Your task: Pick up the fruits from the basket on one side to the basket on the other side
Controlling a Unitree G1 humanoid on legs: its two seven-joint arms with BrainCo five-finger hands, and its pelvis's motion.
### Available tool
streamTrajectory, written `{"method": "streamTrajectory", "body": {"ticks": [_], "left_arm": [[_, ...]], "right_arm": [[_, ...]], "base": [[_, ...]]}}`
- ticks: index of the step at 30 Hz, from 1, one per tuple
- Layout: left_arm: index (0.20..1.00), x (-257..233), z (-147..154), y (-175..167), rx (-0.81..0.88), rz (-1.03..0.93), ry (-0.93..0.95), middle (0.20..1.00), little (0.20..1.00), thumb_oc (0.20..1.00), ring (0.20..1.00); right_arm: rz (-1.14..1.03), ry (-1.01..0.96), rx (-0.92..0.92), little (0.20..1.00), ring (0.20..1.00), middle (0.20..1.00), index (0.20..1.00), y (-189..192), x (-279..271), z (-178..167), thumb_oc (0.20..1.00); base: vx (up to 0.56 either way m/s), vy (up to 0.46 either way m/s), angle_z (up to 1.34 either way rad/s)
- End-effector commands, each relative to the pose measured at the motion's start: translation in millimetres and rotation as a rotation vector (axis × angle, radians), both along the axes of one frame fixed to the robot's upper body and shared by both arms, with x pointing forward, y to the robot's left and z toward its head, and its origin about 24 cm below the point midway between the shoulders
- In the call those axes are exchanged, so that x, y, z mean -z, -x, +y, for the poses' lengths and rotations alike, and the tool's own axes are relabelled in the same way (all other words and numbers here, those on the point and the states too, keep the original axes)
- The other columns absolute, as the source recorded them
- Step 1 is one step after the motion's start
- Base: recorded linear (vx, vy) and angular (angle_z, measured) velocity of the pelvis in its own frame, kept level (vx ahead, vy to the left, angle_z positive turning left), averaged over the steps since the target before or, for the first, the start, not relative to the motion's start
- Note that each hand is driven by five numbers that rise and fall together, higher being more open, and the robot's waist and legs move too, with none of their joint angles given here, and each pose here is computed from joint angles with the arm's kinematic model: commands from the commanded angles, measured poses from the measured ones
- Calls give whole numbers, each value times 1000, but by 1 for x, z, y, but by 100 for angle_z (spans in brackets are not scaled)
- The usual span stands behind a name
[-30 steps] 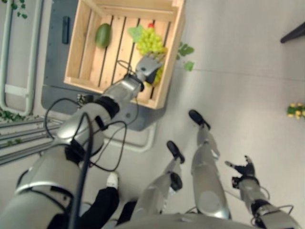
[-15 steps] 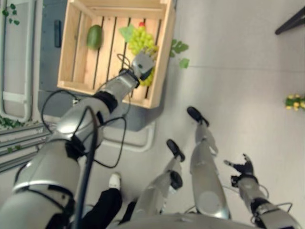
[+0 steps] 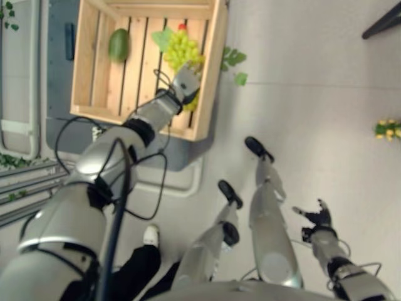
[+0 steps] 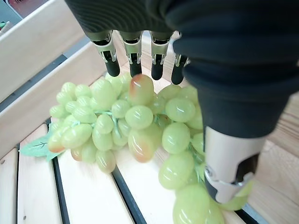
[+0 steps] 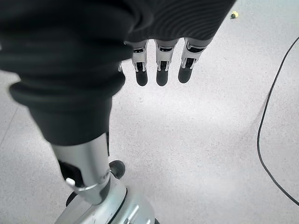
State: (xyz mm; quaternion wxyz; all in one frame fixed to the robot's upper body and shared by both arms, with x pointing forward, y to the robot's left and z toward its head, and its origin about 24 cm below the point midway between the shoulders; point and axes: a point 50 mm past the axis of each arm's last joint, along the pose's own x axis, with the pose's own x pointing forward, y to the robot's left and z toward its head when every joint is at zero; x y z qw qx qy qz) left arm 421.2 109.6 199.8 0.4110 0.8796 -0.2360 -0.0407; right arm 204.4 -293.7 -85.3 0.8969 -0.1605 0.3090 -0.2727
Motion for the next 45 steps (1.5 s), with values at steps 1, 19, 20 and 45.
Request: {"method": "streamTrajectory", "body": {"ticks": [1,19,20,45], "left_arm": [[1000,-43,-5,-4,-5,-113,-19,1000,1000,1000,1000],[200,-34,5,-5,-49,-70,19,200,200,200,200],[200,-33,4,-5,-44,-69,16,200,200,200,200],[200,-33,56,4,-30,33,999,200,200,200,200]], "right_arm": [[-71,61,40,1000,1000,1000,1000,-3,-18,-23,1000],[-138,51,88,1000,1000,1000,1000,-2,-24,-28,1000],[-146,49,92,1000,1000,1000,1000,-3,-24,-28,1000],[-126,-30,165,1000,1000,1000,1000,21,-5,-18,1000]], "base": [[-12,9,-4],[-2,9,-7],[0,0,0],[-9,-26,1]]}}
